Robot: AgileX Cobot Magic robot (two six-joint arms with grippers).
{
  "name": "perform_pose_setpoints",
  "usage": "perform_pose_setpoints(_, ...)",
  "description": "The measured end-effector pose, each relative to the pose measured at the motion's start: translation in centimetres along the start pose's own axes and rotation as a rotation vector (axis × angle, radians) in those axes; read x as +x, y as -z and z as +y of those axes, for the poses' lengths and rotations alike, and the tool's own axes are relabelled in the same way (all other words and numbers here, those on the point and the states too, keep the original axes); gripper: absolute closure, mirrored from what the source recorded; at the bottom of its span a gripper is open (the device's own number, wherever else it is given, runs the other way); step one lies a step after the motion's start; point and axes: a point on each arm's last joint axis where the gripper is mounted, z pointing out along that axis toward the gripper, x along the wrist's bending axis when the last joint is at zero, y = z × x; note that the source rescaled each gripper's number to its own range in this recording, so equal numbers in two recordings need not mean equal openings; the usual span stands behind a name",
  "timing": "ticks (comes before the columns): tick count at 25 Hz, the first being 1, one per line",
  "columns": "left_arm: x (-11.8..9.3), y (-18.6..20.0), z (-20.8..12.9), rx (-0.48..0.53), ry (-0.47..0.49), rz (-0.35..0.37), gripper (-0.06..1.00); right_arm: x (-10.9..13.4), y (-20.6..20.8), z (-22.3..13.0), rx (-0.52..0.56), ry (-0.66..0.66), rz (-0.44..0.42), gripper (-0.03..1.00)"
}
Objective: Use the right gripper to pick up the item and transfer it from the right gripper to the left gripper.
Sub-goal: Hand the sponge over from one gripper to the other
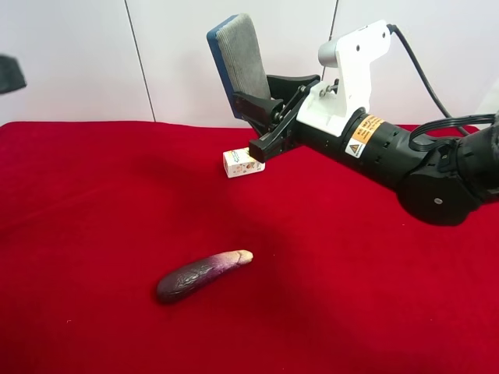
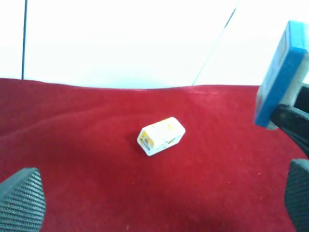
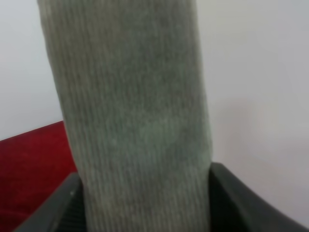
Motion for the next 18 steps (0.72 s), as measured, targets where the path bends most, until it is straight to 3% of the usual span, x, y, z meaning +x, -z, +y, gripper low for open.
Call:
perform_pose_setpoints(3, -0.1, -1.1, 1.7, 0.017, -0.028, 0.0, -0.06, 0.0, 0.0, 0.0, 0.0, 0.0, 0.0, 0.91)
perform_pose_setpoints(8, -1.6, -2.6, 2.7, 0.039, -0.103, -0.061, -0.06, 0.0, 0.0, 0.0, 0.0, 0.0, 0.0, 0.91)
perform_pose_setpoints(18, -5.4, -7.6, 1.5, -0.003, -0.154, -0.174, -0.06, 0.0, 0.0, 0.0, 0.0, 0.0, 0.0, 0.91)
